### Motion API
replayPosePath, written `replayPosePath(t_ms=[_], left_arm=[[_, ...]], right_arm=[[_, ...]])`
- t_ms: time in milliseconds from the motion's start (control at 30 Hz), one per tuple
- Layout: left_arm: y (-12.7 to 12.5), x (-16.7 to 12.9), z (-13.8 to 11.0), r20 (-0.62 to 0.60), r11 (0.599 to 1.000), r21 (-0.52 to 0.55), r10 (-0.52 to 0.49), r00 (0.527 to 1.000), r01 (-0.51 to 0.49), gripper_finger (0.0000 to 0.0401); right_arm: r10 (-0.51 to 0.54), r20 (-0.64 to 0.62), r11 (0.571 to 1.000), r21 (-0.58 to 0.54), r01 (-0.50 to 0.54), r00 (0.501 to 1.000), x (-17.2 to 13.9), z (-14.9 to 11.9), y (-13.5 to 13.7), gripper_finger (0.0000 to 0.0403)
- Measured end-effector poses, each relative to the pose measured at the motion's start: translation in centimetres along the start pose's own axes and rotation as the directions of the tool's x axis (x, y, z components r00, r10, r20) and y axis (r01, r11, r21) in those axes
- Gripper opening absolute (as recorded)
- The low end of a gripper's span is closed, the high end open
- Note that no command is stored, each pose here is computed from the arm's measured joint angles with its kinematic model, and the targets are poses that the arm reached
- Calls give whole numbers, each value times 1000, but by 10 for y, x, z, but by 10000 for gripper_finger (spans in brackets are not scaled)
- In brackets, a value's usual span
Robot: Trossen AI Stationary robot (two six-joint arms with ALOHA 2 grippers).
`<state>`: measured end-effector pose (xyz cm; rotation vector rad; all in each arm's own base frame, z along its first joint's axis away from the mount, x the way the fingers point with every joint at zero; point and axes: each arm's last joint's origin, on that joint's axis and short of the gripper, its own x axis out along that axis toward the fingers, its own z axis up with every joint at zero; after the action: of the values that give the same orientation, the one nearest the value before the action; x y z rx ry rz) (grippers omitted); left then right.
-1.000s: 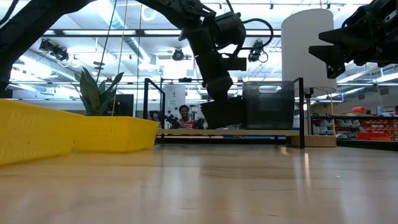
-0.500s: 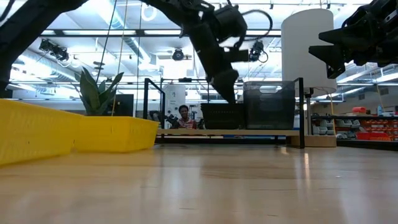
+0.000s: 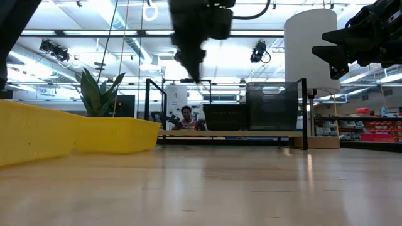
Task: Stack baskets on shelf by color
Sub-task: Put the right yellow basket on the shelf
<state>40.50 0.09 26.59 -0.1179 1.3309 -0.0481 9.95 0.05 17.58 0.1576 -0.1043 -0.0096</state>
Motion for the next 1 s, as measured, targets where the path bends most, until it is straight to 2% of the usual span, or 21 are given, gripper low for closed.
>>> replayPosePath(t_ms=[100, 233, 333, 467, 667, 1000], left_arm=[[-23, 2, -10, -88, 1000, -18, 3, 996, -5, 157], [-49, 4, -19, -133, 994, -13, 106, 985, -108, 145], [-66, 6, -26, -140, 979, 32, 202, 969, -200, 138], [-78, 17, -41, -176, 956, 120, 285, 942, -266, 124], [-70, 35, -68, -248, 949, 145, 309, 918, -281, 106], [-57, 32, -100, -148, 966, 60, 256, 955, -250, 78]], right_arm=[[0, 0, 1000, 0, 0, 1000, 0, 0, 0, 197], [0, 0, 1000, 0, 0, 1000, 0, 0, 0, 197], [0, 0, 1000, 0, 0, 1000, 0, 0, 0, 197], [0, 0, 1000, 0, 0, 1000, 0, 0, 0, 197], [0, 0, 1000, 0, 0, 1000, 0, 0, 0, 197], [0, 0, 1000, 0, 0, 1000, 0, 0, 0, 197]])
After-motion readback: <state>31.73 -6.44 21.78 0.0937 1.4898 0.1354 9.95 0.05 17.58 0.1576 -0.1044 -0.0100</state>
